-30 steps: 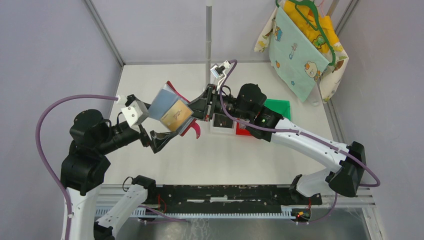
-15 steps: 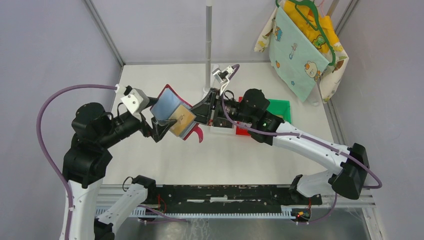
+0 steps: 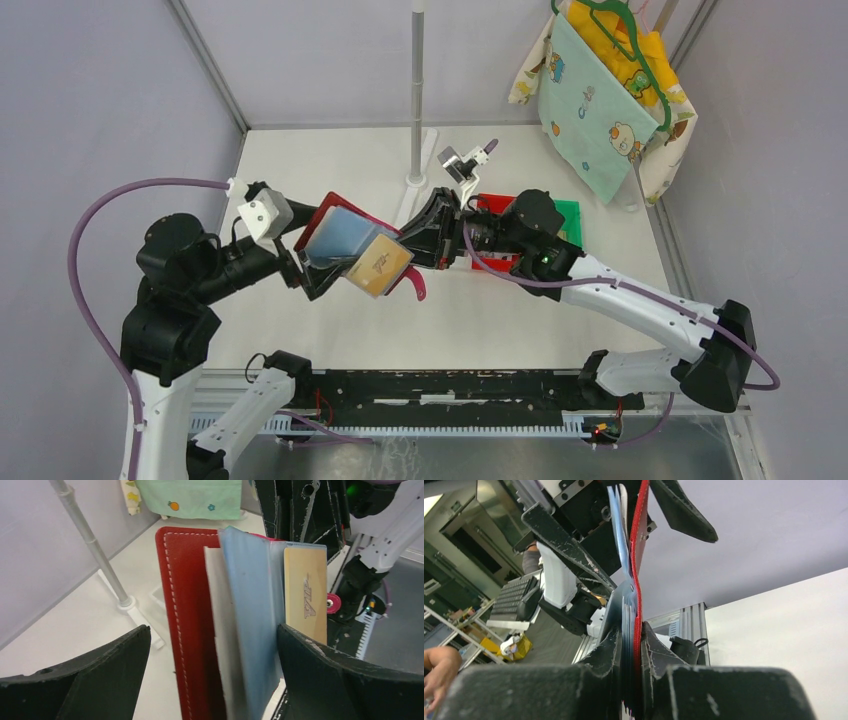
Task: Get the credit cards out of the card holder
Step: Remove the credit card from the card holder.
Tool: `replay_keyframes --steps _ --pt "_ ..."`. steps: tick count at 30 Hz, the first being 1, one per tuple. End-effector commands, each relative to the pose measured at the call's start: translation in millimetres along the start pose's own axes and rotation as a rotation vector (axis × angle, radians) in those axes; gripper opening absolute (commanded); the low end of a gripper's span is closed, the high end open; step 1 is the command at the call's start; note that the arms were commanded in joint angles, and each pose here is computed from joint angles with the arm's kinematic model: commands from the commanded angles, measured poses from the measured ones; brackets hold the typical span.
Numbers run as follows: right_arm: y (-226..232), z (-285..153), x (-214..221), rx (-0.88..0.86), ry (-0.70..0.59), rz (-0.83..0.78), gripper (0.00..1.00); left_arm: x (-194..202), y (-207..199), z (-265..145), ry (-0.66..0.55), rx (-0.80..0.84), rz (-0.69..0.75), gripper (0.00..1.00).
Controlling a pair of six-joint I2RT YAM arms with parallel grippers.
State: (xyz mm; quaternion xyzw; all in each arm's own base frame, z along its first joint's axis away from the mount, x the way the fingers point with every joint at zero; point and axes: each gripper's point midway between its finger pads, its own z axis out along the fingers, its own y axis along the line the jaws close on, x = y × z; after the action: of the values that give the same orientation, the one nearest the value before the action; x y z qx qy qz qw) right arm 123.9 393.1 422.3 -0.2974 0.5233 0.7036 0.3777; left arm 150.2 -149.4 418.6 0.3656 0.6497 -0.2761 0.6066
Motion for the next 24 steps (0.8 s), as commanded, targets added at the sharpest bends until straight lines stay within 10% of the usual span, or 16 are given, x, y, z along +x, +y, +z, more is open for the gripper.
replay_keyframes --steps 1,8,14,17,24 --pt "60.5 -5.8 -39.2 -0.18 -0.075 -0.189 0.0 -1.0 -22.7 1.9 0.007 0.123 -0.106 1.0" --pt "65.8 -10.0 -46.0 -0.177 -0.089 -0.253 0.0 -9.5 -57.8 -5.0 -0.007 0.324 -0.168 0.89" --pt "63.6 -9.9 -46.6 -0.162 -0.069 -0.281 0.0 -10.5 -64.4 -6.7 0.001 0.38 -0.146 0.04" --pt "55.7 -10.6 -45.6 -0.128 -0.048 -0.299 0.03 -10.1 -64.7 -6.9 0.009 0.392 -0.129 0.02" --pt "19.6 -26.3 -70.7 0.113 0.05 -0.516 0.67 -1.7 -59.5 -4.8 0.035 0.382 -0.073 0.02"
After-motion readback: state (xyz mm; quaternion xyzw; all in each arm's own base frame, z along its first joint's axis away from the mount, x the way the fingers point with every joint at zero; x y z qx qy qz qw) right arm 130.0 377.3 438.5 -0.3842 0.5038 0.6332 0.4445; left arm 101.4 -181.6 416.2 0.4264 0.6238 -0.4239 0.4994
